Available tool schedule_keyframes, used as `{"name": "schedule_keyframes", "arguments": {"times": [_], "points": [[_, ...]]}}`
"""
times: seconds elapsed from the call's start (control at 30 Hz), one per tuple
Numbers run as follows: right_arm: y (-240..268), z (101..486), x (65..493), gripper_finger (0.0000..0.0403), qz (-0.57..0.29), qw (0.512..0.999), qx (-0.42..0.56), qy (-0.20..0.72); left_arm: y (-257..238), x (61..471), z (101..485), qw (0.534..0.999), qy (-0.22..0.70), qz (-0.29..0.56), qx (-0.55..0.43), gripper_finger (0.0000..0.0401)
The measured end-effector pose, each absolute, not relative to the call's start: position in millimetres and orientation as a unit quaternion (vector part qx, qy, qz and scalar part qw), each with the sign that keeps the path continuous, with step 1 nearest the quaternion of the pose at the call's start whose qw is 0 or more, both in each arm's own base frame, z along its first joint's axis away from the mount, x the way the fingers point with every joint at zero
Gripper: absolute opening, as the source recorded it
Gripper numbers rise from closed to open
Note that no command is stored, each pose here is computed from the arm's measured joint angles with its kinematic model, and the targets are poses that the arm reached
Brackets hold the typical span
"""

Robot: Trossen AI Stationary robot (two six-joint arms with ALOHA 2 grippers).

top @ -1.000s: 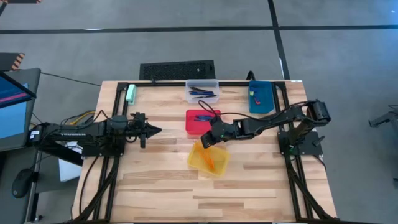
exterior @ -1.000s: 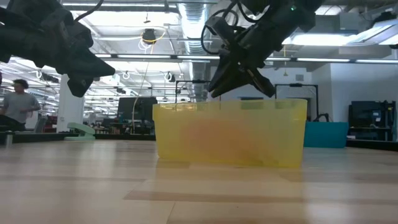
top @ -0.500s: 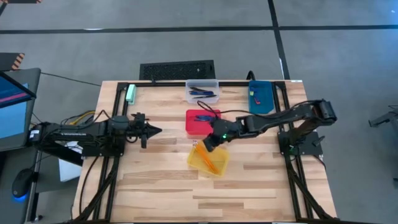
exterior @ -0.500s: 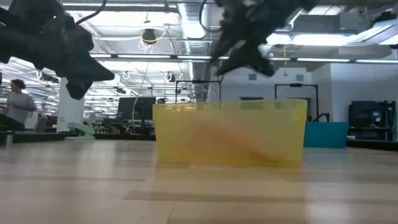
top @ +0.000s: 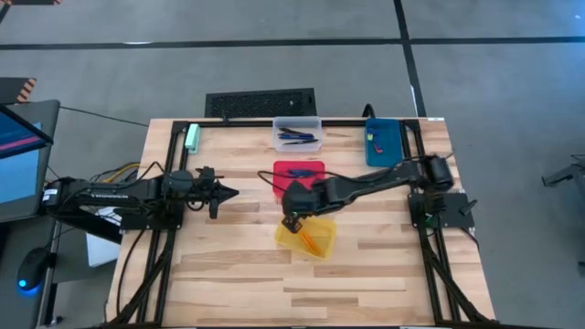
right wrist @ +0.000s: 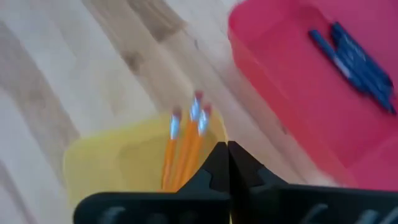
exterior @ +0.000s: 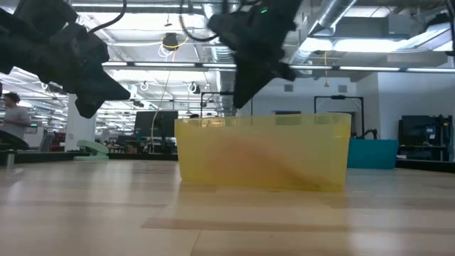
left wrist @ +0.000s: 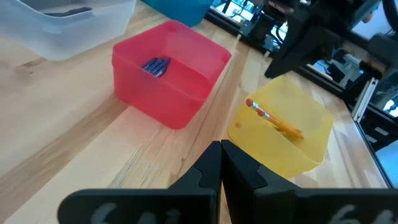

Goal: Sort crayons/erasers/pens/pencils in bins
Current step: Adjust the orange pencils in the yellow bin

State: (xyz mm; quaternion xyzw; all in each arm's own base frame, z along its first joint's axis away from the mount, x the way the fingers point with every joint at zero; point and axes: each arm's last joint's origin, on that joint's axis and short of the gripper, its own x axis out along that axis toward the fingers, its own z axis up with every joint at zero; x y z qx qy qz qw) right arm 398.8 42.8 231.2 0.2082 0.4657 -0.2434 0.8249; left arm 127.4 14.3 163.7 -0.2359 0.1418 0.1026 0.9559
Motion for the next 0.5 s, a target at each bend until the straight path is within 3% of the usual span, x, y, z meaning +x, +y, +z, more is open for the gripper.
{"name": "schedule_keyframes", "arguments": {"times": [0.27, 0.5], "points": [[32, 213, 428, 0.0003, -0.256, 0.811, 0.188, 0.491, 14, 127, 163, 0.956, 0.145, 0.104, -0.232, 0.0], [32, 210, 433, 0.0003, -0.21, 0.82, 0.181, 0.5, 14, 127, 163, 0.956, 0.145, 0.104, -0.232, 0.0]]}}
